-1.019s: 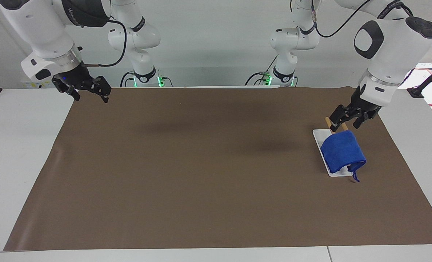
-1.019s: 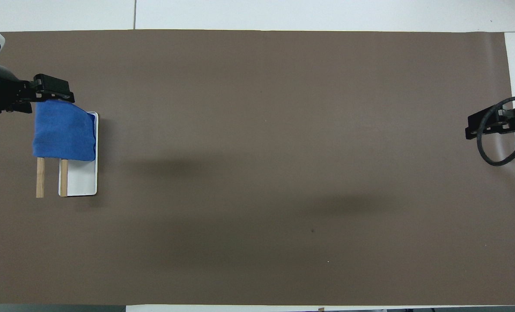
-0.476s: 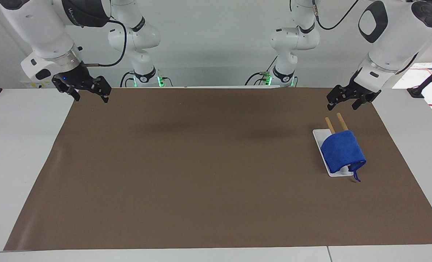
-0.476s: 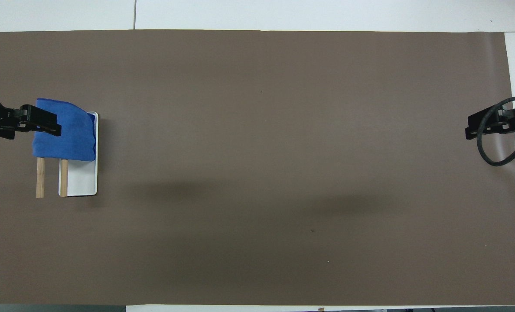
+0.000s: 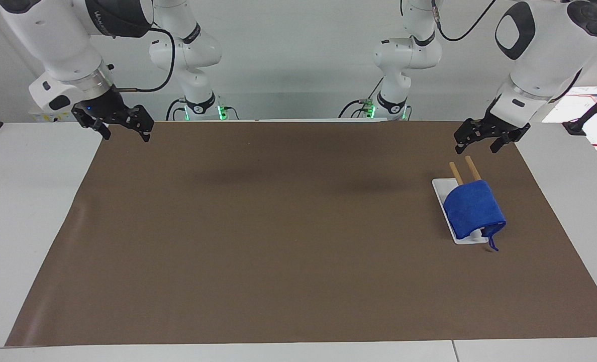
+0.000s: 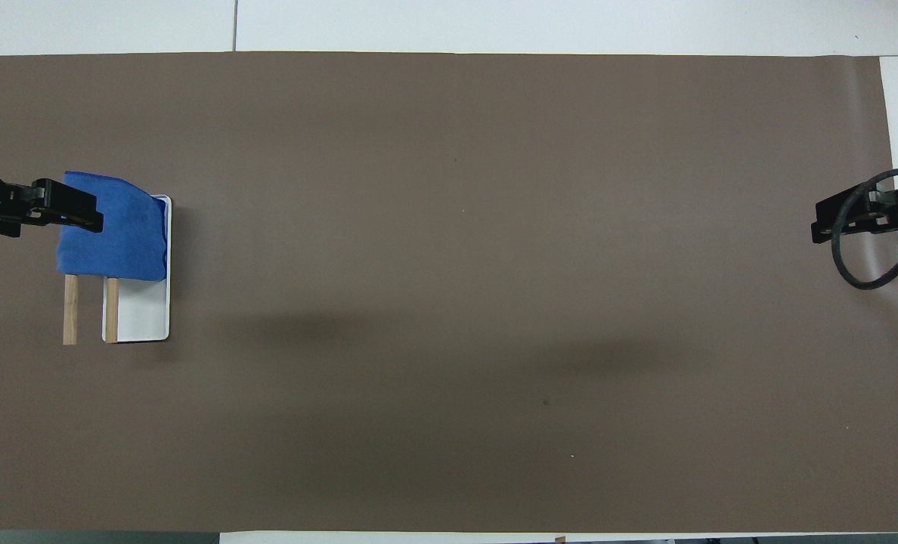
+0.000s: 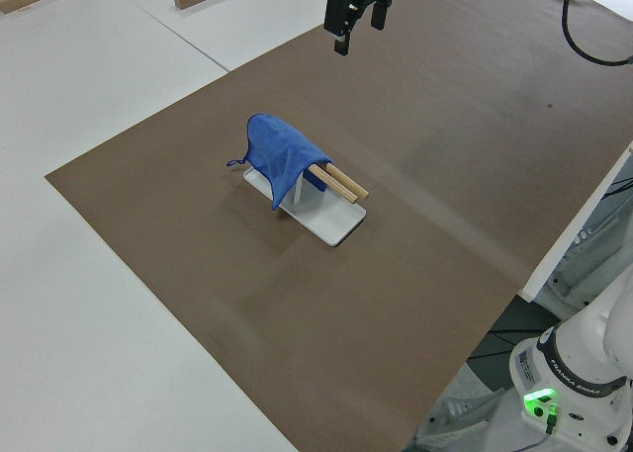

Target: Right arm passes towel to left arm to hang

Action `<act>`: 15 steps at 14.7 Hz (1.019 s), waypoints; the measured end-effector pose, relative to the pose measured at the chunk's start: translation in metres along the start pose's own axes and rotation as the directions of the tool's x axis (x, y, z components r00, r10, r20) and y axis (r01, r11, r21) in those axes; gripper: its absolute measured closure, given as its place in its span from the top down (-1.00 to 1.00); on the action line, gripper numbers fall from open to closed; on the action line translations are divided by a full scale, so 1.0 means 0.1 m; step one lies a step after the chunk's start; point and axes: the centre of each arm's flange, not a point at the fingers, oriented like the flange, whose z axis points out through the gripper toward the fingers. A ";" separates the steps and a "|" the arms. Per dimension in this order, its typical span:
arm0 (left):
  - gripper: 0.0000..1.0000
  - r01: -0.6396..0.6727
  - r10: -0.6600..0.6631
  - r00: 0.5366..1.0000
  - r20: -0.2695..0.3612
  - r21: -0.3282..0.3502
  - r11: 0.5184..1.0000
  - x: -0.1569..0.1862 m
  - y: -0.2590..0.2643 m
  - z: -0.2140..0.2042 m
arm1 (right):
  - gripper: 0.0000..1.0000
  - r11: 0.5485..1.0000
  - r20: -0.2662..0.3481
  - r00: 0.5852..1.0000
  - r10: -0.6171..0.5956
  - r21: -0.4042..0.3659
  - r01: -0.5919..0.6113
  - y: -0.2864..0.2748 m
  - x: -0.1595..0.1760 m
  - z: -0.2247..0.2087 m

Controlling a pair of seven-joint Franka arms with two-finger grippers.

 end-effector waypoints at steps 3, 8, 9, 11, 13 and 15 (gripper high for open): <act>1.00 -0.003 0.003 1.000 -0.004 0.000 1.000 0.00 0.00 0.00 | 1.00 1.000 0.000 1.000 0.000 0.000 0.000 0.00 0.00 0.00; 1.00 -0.088 0.088 0.996 -0.008 0.001 0.996 0.01 0.00 0.00 | 1.00 1.000 0.000 1.000 0.000 0.000 0.000 0.00 0.00 0.00; 1.00 -0.092 0.092 0.996 -0.007 0.001 0.996 0.01 0.00 0.00 | 1.00 1.000 0.000 1.000 0.000 0.000 0.000 0.00 0.00 0.00; 1.00 -0.095 0.096 0.995 -0.007 0.001 0.995 0.01 0.00 0.00 | 1.00 1.000 0.000 1.000 0.000 0.000 0.000 0.00 0.00 0.00; 1.00 -0.098 0.098 0.995 -0.006 0.001 0.995 0.01 0.00 0.01 | 1.00 1.000 0.000 1.000 0.000 0.000 0.000 0.00 0.00 0.00; 1.00 -0.098 0.098 0.995 -0.005 0.001 0.995 0.01 0.00 0.01 | 1.00 1.000 0.000 1.000 0.000 0.000 0.000 0.00 0.00 0.00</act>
